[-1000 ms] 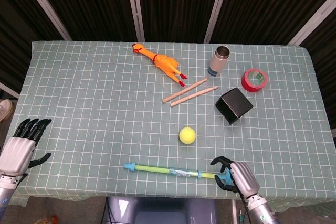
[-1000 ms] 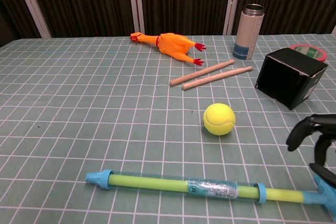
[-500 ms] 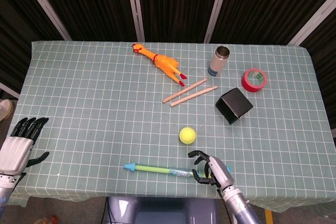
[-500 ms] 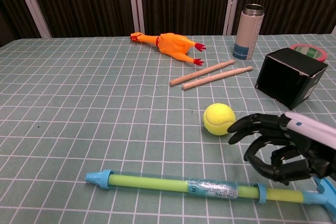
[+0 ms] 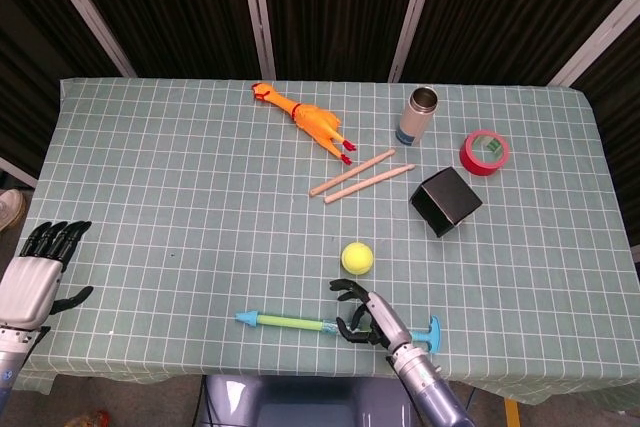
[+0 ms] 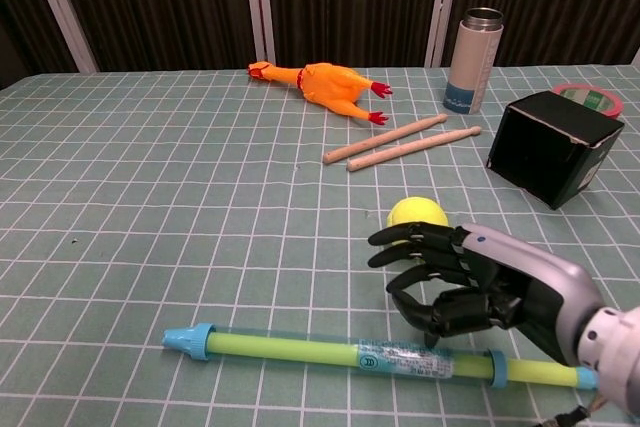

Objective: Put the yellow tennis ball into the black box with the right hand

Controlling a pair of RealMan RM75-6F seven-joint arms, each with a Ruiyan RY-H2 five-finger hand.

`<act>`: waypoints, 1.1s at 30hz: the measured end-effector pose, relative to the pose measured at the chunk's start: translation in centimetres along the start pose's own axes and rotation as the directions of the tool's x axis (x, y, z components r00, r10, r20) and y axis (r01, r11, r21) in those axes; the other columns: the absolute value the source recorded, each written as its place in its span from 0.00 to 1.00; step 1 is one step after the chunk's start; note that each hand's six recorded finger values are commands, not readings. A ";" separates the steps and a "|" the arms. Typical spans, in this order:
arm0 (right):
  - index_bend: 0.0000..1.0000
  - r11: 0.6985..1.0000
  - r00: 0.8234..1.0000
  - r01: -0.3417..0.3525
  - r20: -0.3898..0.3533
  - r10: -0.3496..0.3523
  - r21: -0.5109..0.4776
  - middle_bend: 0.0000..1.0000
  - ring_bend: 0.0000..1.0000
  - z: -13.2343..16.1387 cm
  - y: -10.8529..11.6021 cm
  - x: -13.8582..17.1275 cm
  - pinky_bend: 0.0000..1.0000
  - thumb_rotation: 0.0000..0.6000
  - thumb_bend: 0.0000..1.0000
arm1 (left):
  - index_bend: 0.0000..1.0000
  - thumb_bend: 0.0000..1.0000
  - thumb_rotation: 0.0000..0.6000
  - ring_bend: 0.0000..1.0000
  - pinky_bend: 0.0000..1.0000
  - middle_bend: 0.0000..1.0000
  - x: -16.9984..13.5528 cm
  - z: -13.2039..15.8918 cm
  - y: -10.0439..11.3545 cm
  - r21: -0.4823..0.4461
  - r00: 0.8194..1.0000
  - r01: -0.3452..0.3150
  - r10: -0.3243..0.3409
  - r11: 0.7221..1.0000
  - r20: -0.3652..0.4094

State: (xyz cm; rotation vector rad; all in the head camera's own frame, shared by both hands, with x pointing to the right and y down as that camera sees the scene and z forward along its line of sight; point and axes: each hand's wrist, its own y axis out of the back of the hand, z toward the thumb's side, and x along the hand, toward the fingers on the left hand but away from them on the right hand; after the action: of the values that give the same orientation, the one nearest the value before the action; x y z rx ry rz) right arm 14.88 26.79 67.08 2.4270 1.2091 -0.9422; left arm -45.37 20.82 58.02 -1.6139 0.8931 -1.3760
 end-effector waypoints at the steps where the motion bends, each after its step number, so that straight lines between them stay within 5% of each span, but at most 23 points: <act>1: 0.15 1.000 1.000 0.000 -0.004 0.000 -0.009 0.19 0.22 0.1 -0.1 -0.3 0.43 1.00 0.51 | 0.07 0.14 1.00 0.08 0.10 0.11 0.0 0.0 0.0 -0.001 1.000 -0.001 0.001 1.000 -0.001; 15: 0.10 0.994 1.000 -0.013 -0.020 0.011 -0.104 0.16 0.16 0.0 0.4 -1.7 0.19 1.00 0.51 | 0.08 0.14 1.00 0.08 0.10 0.11 0.4 -0.6 0.0 -0.004 1.000 0.003 -0.003 1.000 -0.022; 33: 0.02 0.974 0.998 -0.020 -0.061 0.007 -0.224 0.06 0.06 0.4 2.8 -3.0 0.14 1.00 0.52 | 0.09 0.14 1.00 0.08 0.10 0.11 0.9 -0.6 -0.3 0.006 0.999 0.003 -0.003 1.000 -0.035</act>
State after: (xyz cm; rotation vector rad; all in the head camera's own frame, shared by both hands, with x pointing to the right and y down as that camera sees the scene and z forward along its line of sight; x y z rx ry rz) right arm 15.62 22.99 68.61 2.2949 1.2445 -0.6914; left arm -45.86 20.03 58.68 -1.5916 0.9068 -1.4118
